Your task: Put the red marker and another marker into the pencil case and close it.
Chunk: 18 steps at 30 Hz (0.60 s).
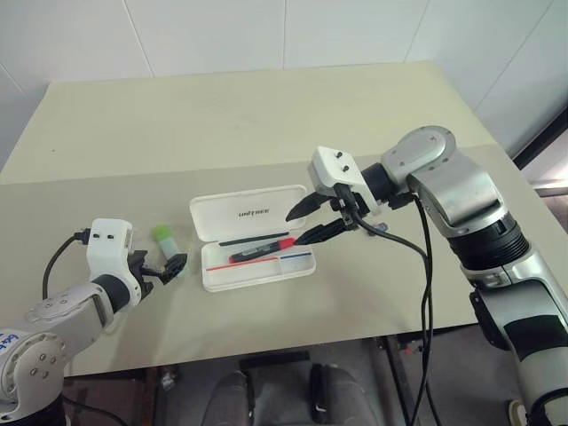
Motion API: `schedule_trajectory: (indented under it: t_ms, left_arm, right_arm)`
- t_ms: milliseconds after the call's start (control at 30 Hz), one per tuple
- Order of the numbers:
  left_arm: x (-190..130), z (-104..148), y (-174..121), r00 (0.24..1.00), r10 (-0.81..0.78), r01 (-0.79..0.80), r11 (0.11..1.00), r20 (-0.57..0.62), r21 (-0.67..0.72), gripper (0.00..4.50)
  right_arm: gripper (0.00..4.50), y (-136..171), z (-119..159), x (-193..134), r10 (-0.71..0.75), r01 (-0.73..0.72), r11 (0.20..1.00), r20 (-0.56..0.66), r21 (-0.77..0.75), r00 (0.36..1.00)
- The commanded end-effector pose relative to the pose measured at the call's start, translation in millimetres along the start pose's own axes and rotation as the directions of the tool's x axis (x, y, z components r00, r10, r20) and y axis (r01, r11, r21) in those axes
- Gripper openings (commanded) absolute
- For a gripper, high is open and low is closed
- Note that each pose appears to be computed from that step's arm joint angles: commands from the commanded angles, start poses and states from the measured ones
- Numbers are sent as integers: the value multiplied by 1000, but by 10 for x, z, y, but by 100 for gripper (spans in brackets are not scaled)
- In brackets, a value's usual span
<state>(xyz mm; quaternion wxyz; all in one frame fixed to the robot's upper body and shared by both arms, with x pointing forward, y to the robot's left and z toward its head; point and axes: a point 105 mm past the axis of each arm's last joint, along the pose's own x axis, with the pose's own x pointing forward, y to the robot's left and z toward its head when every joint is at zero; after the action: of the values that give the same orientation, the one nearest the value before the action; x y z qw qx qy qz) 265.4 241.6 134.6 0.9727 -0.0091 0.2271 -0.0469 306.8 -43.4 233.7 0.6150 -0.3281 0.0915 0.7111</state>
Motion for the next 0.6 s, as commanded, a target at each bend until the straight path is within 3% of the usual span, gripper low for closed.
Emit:
schedule_trajectory:
  t_ms: [33, 600]
  left_arm:
    - [52, 30, 15, 998, 54, -54, 999, 19, 9, 450]
    - [337, -80, -83, 994, 106, -106, 994, 20, -20, 450]
  right_arm:
    - [230, 10, 115, -104, -24, 25, 999, 32, -38, 999]
    - [230, -9, 87, -122, -42, 43, 999, 27, -27, 999]
